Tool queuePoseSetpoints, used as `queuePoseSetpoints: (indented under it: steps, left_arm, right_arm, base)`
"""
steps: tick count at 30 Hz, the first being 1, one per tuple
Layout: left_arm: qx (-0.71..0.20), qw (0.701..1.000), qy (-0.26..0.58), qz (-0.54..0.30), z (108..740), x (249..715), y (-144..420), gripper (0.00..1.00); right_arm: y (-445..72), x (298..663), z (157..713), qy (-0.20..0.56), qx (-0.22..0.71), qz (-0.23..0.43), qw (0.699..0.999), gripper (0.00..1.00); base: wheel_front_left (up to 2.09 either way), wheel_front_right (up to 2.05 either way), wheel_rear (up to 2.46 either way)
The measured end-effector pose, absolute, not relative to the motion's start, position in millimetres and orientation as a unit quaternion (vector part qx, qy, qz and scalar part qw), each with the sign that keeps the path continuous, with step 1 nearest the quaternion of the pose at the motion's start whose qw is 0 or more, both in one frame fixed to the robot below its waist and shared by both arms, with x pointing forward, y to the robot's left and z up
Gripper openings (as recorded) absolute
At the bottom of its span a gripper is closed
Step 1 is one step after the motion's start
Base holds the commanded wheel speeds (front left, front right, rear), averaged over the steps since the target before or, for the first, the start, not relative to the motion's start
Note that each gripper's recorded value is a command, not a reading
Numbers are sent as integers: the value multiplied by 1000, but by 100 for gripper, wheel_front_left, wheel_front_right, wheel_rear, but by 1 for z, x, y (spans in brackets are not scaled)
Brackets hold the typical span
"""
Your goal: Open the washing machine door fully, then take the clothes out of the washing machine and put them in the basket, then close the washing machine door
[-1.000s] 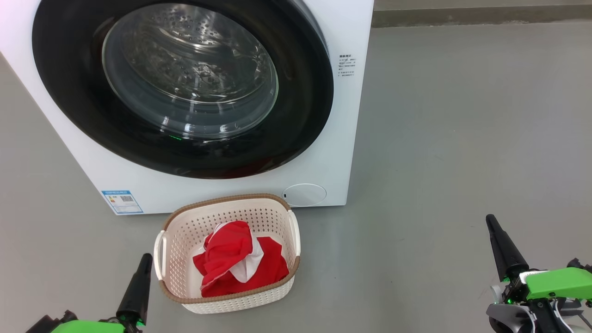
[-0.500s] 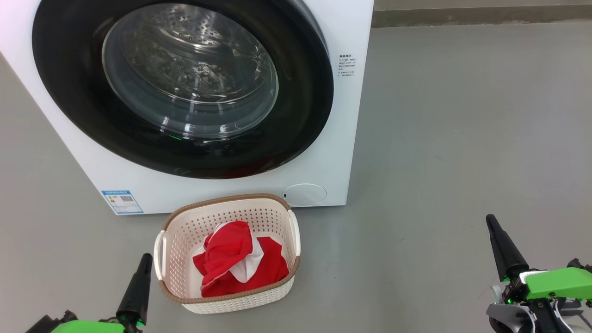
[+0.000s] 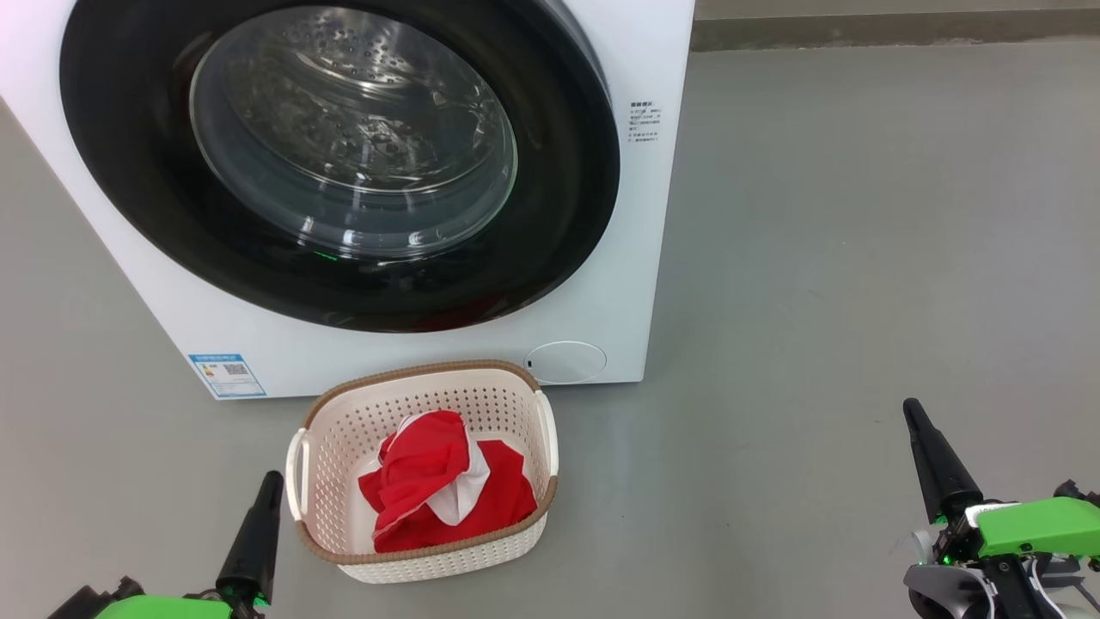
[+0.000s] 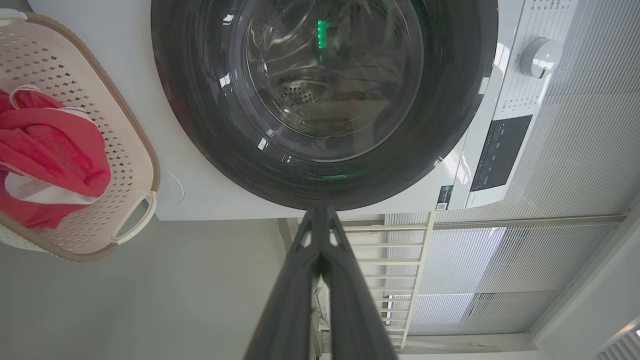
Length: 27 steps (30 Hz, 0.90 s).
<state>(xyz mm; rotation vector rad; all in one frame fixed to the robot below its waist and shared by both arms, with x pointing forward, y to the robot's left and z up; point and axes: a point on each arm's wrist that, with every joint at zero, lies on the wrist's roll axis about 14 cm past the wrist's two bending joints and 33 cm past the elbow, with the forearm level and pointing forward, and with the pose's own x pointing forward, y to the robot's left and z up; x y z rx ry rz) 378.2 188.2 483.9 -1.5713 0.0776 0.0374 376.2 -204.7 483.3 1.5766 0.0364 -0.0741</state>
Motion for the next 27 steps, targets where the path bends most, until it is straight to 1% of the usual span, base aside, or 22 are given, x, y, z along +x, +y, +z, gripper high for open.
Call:
queuePoseSetpoints:
  steps: [27]
  left_arm:
    - [-707, 706, 35, 17, 484, 378, 188, 0]
  right_arm:
    - [-205, 376, 483, 16, 709, -33, 704, 0]
  base:
    - [0, 0, 0]
